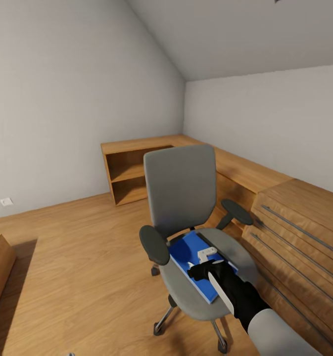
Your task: In the bedroom, organize the workspace by keeping the computer under the desk, ensuring the monitor is on the desk, placing the keyboard on the desk next to the monitor, placing the mouse on the desk next to the keyboard, moving the folder from the swivel chair onto the desk next to the mouse, stacking the notebook on top of the folder with the pen on top of the notebook, and positioning the swivel chair next to the desk.
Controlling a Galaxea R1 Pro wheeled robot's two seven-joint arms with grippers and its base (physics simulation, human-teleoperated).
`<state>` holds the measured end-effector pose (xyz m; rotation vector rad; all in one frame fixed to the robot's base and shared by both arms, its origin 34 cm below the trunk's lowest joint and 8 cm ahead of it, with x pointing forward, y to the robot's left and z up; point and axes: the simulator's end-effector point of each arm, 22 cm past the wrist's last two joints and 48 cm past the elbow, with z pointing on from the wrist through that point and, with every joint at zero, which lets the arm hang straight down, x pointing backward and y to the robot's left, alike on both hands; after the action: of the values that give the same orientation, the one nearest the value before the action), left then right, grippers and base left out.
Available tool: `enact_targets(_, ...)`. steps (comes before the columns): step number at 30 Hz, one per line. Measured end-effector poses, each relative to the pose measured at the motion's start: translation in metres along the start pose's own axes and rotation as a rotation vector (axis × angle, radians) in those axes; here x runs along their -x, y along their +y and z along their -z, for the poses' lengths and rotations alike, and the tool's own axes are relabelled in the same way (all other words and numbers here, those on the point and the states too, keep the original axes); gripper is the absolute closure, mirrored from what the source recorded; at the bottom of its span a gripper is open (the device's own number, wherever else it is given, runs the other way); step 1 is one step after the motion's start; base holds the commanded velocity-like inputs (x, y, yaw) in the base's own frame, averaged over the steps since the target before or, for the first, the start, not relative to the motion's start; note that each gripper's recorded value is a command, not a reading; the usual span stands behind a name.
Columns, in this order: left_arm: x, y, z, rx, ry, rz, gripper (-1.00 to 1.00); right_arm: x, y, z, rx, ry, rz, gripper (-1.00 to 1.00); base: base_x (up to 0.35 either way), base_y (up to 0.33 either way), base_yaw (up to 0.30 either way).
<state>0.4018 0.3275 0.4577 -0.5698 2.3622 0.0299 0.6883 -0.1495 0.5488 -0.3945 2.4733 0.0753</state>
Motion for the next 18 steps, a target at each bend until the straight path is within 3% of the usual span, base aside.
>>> enact_targets(18,-0.0016,0.0006,-0.0014,0.001,0.0,0.0,-1.0,0.0007,-0.0001,-0.0006,0.0,-0.005,-0.001,-1.0,0.0,0.0,0.0)
